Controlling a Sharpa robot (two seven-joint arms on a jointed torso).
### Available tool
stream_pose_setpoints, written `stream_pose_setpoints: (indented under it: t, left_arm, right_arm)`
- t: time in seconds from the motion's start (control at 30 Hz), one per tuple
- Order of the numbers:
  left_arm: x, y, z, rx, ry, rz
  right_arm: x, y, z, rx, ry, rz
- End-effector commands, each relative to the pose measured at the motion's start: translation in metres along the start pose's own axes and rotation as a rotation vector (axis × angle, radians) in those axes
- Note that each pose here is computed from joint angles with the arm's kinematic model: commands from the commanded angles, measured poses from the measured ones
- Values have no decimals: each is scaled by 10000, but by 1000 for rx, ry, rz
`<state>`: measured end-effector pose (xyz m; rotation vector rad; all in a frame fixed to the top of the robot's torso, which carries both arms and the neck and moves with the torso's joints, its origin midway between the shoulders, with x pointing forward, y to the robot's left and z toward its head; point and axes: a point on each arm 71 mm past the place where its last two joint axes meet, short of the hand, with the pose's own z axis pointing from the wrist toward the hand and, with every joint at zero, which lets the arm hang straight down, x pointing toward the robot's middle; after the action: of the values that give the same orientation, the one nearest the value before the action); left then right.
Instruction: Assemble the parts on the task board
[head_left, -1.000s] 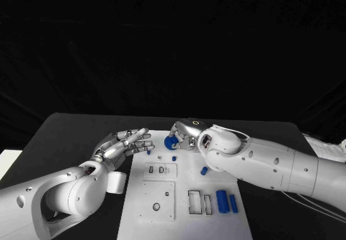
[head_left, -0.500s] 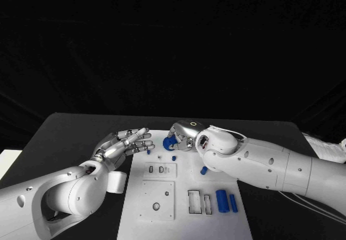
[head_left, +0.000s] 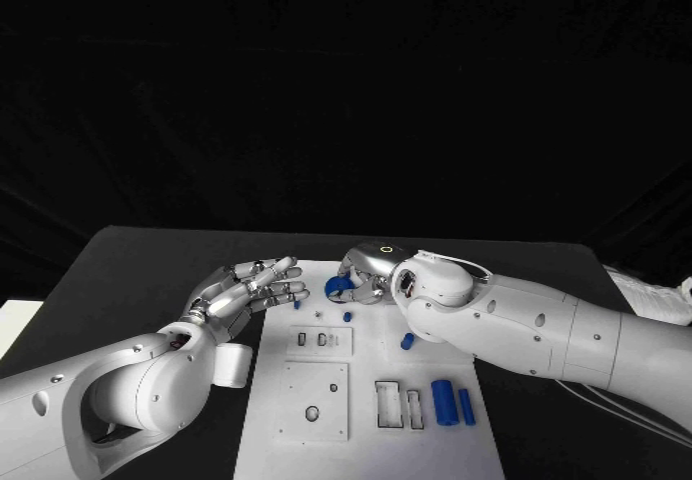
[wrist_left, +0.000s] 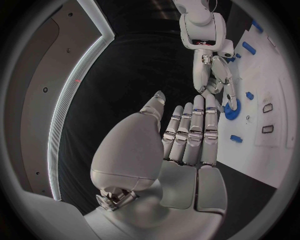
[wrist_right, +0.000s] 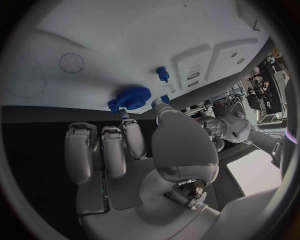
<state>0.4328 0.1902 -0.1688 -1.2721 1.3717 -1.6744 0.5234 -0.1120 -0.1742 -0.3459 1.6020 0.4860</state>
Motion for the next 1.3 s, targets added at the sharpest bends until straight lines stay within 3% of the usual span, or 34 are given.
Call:
stream_pose_setpoints:
  t: [0.03,0.2,0.5,0.63,0.73,0.93,1.3]
  left_arm:
    - [23,-7,0,1,19,-2]
    - [18,-8,-2,0,19,1]
    - [10,-8,-3,-1,18,3]
    - [2,-9,-3,-2,17,4]
    - [-5,-9,-4,-2,17,4]
    - [-32,-15,-9,-1,12,5]
    - [-66,-12,10,1,20,1]
  right_arm:
    - [67,-44,-15,27,59,-1]
    - [14,-54,-35,11,-12,20]
    - [-142,-56,-118,-73,-240,96]
    - [-195,-111,-230,-121,-285,161]
    - [-220,-215,-334,-123,-271,218]
    - [-254,-678,-649,-52,-195,337]
    - [-196,-1426,-1103,77,-118,392]
